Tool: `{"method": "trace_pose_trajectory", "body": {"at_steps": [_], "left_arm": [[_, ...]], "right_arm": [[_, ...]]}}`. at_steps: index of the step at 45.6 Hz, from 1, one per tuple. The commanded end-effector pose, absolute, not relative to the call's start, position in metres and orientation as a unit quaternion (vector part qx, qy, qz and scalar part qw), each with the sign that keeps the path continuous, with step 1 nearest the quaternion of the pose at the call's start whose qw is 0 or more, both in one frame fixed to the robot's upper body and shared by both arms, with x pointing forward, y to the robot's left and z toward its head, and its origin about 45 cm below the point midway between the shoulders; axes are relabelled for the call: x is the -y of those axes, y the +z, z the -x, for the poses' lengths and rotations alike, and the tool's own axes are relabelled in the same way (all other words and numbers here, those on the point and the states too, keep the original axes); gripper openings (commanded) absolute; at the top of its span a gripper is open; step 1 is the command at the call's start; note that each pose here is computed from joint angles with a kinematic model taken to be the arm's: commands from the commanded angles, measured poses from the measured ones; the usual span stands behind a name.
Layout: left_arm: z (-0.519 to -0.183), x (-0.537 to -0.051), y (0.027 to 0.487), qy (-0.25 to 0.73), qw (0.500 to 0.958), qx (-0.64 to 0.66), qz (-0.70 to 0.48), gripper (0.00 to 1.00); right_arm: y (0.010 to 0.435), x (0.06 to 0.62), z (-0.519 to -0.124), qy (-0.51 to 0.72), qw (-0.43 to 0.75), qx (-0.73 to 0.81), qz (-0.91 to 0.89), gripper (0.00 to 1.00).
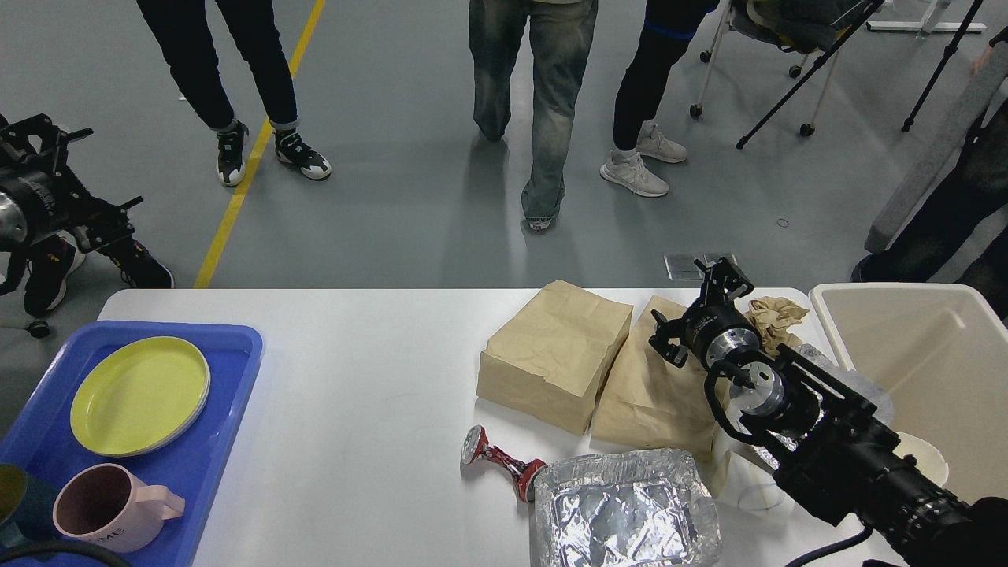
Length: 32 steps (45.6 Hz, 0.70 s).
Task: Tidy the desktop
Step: 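Withdraw the left gripper upward away from the tray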
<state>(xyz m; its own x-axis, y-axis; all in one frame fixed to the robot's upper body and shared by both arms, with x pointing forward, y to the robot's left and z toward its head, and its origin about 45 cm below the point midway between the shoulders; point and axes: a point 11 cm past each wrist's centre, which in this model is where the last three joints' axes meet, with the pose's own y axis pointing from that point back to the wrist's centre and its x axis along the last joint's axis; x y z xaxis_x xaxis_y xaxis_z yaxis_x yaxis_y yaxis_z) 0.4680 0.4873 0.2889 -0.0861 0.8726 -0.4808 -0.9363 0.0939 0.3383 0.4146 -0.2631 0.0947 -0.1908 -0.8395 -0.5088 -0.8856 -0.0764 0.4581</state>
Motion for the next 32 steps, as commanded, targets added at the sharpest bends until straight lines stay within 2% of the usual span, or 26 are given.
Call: {"method": "trace_pose_trajectory", "body": {"at_steps": [1, 6, 19, 32], "left_arm": [[-0.475, -0.463, 0.271, 0.654, 0.674, -0.334, 0.078, 0.96], [-0.476, -0.452, 0.257, 0.646, 0.671, -0.353, 0.090, 0.96], [-0.478, -0.454, 0.264, 0.640, 0.658, -0.357, 0.175, 0.96], [-0.482, -0.449, 0.255, 0.663, 0.639, -0.309, 0.239, 0.96]], "right_arm": [[0.095, 0.263, -0.415, 0.367, 0.032, -0.679, 0.635, 1.00], [0.095, 0.263, -0.414, 0.367, 0.031, -0.679, 0.636, 1.00], [0.095, 0.263, -0.415, 0.367, 0.032, -0.679, 0.635, 1.00], [0.095, 0.263, -0.414, 0.367, 0.031, -0.679, 0.636, 1.00]]}}
